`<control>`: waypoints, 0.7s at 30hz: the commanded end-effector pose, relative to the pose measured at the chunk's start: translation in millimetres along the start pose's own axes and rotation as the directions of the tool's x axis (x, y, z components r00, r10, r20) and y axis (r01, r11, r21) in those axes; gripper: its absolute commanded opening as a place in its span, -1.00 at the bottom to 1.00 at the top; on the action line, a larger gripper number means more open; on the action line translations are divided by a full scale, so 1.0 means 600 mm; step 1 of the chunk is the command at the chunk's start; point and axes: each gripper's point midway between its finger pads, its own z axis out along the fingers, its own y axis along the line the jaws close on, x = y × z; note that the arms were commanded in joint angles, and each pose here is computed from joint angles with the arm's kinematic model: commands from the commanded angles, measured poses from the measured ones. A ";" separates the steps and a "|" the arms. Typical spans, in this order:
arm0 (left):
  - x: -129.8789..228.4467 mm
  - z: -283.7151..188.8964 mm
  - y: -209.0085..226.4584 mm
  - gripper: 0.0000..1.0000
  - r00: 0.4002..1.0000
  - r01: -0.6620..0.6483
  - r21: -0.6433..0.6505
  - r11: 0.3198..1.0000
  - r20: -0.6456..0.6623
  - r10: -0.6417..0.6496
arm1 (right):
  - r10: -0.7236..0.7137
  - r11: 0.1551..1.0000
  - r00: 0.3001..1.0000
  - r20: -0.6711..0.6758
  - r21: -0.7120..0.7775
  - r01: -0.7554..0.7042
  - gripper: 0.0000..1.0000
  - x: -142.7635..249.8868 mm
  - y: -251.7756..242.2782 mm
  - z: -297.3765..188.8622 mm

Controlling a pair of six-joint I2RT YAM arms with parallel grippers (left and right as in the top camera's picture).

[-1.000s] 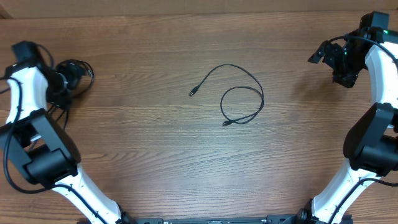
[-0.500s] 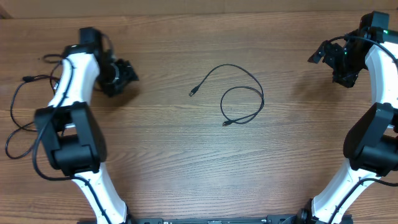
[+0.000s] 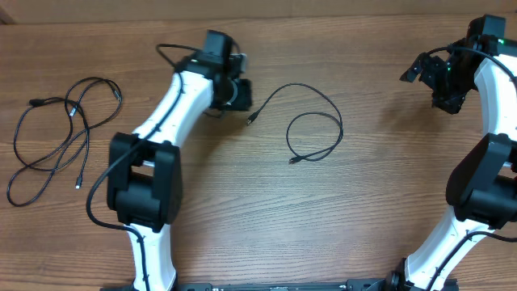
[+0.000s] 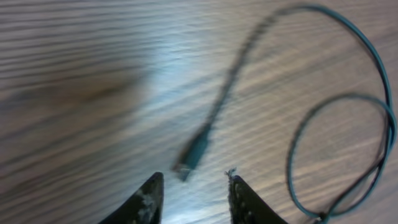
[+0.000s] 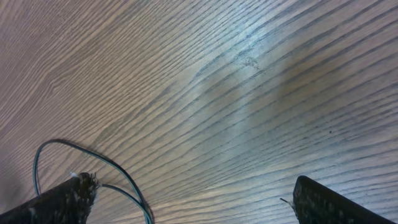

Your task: Untangle cables

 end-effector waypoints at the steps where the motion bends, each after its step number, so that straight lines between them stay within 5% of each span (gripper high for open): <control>1: -0.012 -0.004 -0.028 -0.13 0.991 -0.116 -0.124 0.985 0.055 0.124 | 0.001 1.000 1.000 0.016 0.003 -0.001 1.00 -0.007 0.000 -0.007; 21: 0.005 0.089 -0.025 -0.09 0.979 -0.188 -0.269 0.945 0.023 0.202 | 0.001 1.000 1.000 0.016 0.003 -0.001 1.00 -0.007 0.000 -0.007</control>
